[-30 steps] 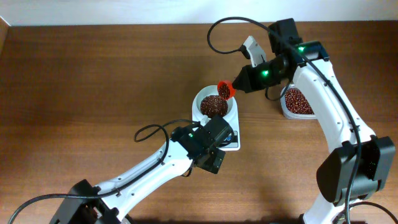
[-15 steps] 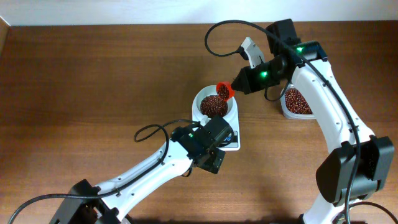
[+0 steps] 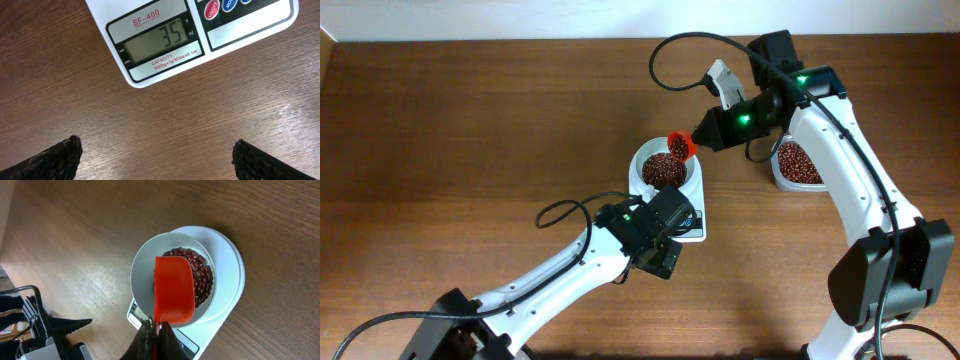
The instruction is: Scoop item into bowl and weigh 50g on scale
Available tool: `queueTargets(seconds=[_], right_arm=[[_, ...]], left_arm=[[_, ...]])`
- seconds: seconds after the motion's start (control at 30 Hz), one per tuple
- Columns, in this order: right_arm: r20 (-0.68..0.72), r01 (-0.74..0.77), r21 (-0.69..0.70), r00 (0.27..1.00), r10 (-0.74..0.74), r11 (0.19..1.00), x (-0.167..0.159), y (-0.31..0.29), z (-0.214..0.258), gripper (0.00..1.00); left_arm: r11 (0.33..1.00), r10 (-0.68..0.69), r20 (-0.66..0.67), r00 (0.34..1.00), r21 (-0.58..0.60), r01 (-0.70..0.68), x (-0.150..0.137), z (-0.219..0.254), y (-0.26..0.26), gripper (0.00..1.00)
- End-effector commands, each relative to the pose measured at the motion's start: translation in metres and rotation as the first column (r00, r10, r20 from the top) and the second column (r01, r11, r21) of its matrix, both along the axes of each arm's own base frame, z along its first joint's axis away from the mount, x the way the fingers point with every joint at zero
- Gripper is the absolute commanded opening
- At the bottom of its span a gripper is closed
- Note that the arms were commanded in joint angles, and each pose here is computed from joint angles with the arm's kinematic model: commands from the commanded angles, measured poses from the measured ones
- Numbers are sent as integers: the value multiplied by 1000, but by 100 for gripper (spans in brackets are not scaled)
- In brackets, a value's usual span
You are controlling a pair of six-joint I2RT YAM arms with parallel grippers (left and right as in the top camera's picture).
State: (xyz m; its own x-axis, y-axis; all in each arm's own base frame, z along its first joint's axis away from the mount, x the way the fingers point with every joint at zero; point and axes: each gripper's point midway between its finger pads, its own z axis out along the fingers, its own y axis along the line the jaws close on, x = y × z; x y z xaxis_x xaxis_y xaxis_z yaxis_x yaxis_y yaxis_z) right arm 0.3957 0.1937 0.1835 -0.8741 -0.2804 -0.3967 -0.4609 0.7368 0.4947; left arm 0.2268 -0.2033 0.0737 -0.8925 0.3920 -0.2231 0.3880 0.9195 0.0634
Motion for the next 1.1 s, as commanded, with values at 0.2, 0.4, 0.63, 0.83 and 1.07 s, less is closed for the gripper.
queueTargets(seconds=[0.2,0.4,0.63,0.83,1.07], right_arm=[[94,-75,-24,993,77,997,0,9,13,4],[87,-74,-37,993,77,997,-2,9,12,4],[77,-42,-57,996,46,998,1,6,8,4],[92,-66,-39,993,70,997,1,10,10,4],[44,-19,19,999,19,1000,0,15,15,4]], left_arm=[[1000,4,-1,1000,15,-4,-1,-4,2,99],[1000,4,-1,1000,15,-4,-1,-4,2,99],[1000,4,-1,1000,15,-4,-1,-4,2,99],[1000,4,-1,1000,15,-4,-1,-4,2,99],[1000,4,-1,1000,15,-4,-1,-4,2,99]])
